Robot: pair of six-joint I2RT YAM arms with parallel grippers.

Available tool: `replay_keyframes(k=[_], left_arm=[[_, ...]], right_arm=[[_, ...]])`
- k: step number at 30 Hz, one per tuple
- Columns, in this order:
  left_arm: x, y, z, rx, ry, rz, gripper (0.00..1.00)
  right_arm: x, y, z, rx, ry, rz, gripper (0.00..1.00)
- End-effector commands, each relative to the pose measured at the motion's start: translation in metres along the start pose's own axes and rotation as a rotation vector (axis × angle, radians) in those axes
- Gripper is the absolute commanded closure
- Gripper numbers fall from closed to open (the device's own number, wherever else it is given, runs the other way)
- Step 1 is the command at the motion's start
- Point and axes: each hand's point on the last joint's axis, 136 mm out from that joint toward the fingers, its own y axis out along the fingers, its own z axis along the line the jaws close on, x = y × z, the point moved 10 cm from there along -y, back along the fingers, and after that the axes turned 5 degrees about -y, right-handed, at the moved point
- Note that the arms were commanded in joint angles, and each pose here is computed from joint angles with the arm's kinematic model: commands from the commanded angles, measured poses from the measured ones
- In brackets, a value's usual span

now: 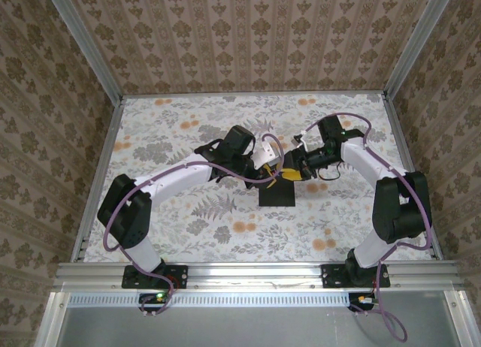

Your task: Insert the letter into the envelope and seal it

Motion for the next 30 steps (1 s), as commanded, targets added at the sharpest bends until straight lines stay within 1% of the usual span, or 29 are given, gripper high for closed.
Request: replay_keyframes(k=[1,7,14,18,30], left_arm=[[0.0025,-0.0054,-0.0041,-0.029,0.004,-0.027,1.00],[0.0024,-0.0057,-0.0035,-0.031,0.005,-0.026,1.00],[0.0028,-0.0057,-0.0041,-0.036,0.005,-0.025,1.00],[0.0034,-0.0057,-0.0041,-0.039,0.006,-0.026,1.00],[0.0068,-0.0044,-0.0024,-0.042,0.006,-0.025,1.00]], right_arm=[[-0.0010,-0.0147,0.0127,0.006,-0.022,-0.029,0.50],[-0.0009,-0.0225,0.0131,0.010,-0.020,-0.053,0.50],[0.0015,-0.0222,0.0134,0.034,-0.021,-0.053,0.62],[0.0022,-0.0214,0.0125,0.043,-0.016,-0.048,0.66],[0.0018,-0.0148,0.0107,0.047,-0.012,-0.028,0.70]])
